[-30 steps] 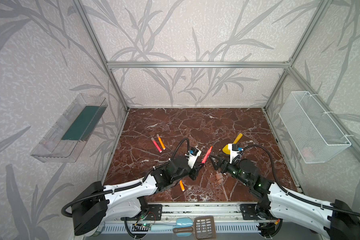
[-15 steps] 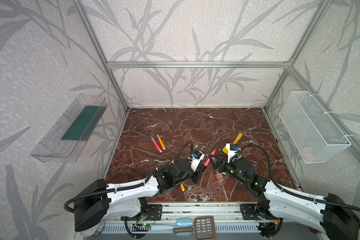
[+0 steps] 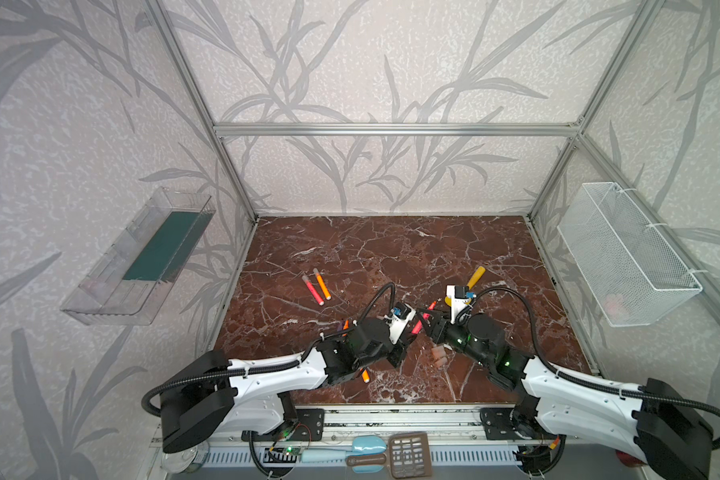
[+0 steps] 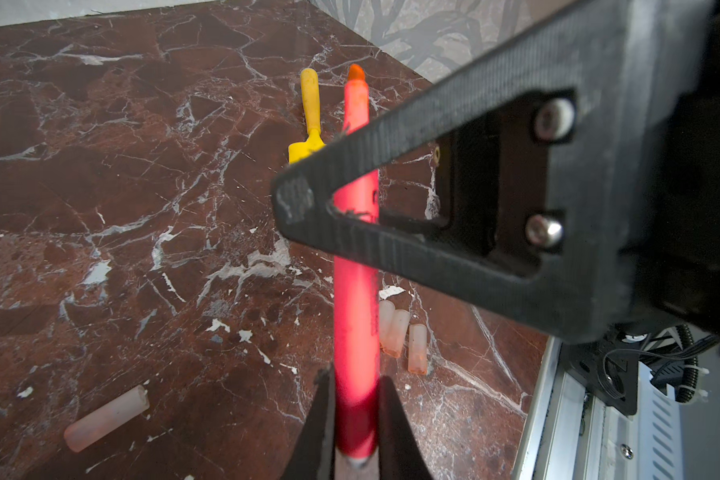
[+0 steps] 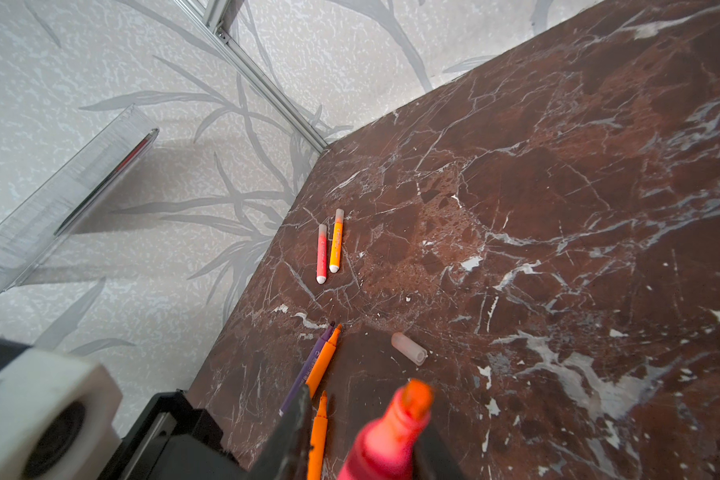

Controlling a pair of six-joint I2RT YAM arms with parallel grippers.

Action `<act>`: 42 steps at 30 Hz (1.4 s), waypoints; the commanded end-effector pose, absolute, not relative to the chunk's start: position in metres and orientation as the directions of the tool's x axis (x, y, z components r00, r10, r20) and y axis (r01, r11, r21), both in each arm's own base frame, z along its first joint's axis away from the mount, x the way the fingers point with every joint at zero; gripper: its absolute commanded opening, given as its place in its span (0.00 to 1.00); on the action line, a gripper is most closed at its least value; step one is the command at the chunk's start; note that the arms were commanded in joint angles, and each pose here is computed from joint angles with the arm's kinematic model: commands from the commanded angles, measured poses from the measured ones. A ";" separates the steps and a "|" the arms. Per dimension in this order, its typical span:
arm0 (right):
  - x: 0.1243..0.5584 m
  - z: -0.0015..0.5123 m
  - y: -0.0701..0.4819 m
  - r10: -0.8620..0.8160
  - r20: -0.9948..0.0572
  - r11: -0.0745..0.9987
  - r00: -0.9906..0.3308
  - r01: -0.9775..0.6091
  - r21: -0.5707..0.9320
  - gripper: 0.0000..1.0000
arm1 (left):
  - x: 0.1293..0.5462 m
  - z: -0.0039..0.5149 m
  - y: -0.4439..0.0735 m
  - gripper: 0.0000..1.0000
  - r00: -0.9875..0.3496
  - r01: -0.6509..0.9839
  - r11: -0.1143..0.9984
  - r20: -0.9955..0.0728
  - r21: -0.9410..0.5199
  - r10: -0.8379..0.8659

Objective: Insert the pens into the pen caps

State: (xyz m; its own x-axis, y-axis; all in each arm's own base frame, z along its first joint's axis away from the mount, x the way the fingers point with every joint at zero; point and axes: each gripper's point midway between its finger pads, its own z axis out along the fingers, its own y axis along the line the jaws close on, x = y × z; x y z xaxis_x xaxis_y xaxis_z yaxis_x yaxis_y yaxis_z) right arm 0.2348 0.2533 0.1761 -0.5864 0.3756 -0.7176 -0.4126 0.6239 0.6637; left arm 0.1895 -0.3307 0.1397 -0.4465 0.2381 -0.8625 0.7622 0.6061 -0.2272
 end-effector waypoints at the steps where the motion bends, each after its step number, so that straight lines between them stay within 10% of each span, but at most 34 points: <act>1: 0.236 0.194 0.259 0.388 -0.725 0.599 -0.570 -0.442 0.668 0.25 | 0.193 0.154 -0.340 0.00 -0.414 0.776 0.591 -0.884 -0.220 0.216; 5: 0.234 0.194 0.262 0.376 -0.722 0.594 -0.581 -0.447 0.669 0.11 | 0.196 0.154 -0.341 0.01 -0.405 0.773 0.598 -0.890 -0.211 0.209; 13: 0.233 0.193 0.272 0.373 -0.700 0.561 -0.609 -0.453 0.693 0.01 | 0.203 0.151 -0.342 0.42 -0.398 0.758 0.622 -0.895 -0.196 0.203; 19: 0.231 0.189 0.284 0.358 -0.687 0.533 -0.632 -0.466 0.706 0.00 | 0.210 0.148 -0.344 0.52 -0.388 0.746 0.640 -0.901 -0.184 0.194; 29: 0.227 0.189 0.290 0.346 -0.693 0.535 -0.632 -0.474 0.700 0.00 | 0.214 0.138 -0.345 0.52 -0.383 0.737 0.651 -0.906 -0.182 0.181; 42: 0.228 0.186 0.285 0.357 -0.699 0.560 -0.619 -0.457 0.691 0.00 | 0.213 0.146 -0.340 0.24 -0.378 0.730 0.655 -0.914 -0.194 0.151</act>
State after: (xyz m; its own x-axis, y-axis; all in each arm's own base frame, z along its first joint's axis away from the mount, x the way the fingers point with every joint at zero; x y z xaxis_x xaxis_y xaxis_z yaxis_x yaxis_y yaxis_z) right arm 0.2250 0.2847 0.1715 -0.6487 0.3244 -0.6885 -0.4443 0.5730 0.6886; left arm 0.2109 -0.3415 0.1342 -0.3984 0.1927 -0.8967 0.7368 0.6496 -0.1877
